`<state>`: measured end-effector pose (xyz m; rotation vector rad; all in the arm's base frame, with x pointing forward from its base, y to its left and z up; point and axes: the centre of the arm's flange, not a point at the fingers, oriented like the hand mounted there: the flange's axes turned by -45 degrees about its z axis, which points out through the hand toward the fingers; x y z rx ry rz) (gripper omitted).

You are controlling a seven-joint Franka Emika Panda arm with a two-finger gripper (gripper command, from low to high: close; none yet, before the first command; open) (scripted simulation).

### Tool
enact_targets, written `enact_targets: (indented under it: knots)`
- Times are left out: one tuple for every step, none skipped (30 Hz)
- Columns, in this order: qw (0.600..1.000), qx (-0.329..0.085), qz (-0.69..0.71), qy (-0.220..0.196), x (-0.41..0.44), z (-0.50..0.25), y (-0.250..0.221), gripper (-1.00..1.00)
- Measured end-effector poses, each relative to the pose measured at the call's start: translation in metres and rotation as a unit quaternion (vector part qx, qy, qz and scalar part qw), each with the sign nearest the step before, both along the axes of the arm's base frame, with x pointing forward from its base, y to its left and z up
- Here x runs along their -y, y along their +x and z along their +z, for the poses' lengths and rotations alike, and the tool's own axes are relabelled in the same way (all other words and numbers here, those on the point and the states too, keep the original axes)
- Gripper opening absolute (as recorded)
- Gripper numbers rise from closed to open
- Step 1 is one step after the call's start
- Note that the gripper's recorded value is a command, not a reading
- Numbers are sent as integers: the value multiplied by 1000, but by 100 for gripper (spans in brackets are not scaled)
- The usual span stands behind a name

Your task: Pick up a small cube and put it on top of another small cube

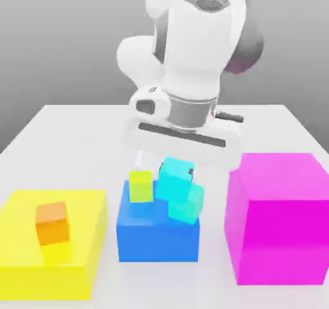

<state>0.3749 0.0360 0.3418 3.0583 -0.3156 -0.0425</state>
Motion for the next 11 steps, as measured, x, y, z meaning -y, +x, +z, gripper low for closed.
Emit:
enact_targets:
  knots:
    - [1000, 4, 4, 9, -2, 5, -7, -100]
    - [1000, 9, 8, 18, -4, 10, -15, -100]
    - [1000, 13, 12, 26, -6, 12, -21, -100]
    - [999, 15, 14, 30, -7, 6, -24, -100]
    - [999, 16, 15, 32, -8, -2, -25, -100]
    - [999, 16, 15, 33, -8, -13, -25, -100]
    - [999, 16, 16, 33, -8, -24, -25, -100]
    - [999, 17, 16, 33, -8, -36, -26, -100]
    - [999, 17, 16, 33, -8, -44, -27, 100]
    - [999, 17, 16, 33, -8, -44, -27, 100]
    - [999, 17, 16, 33, -8, -44, -27, 100]
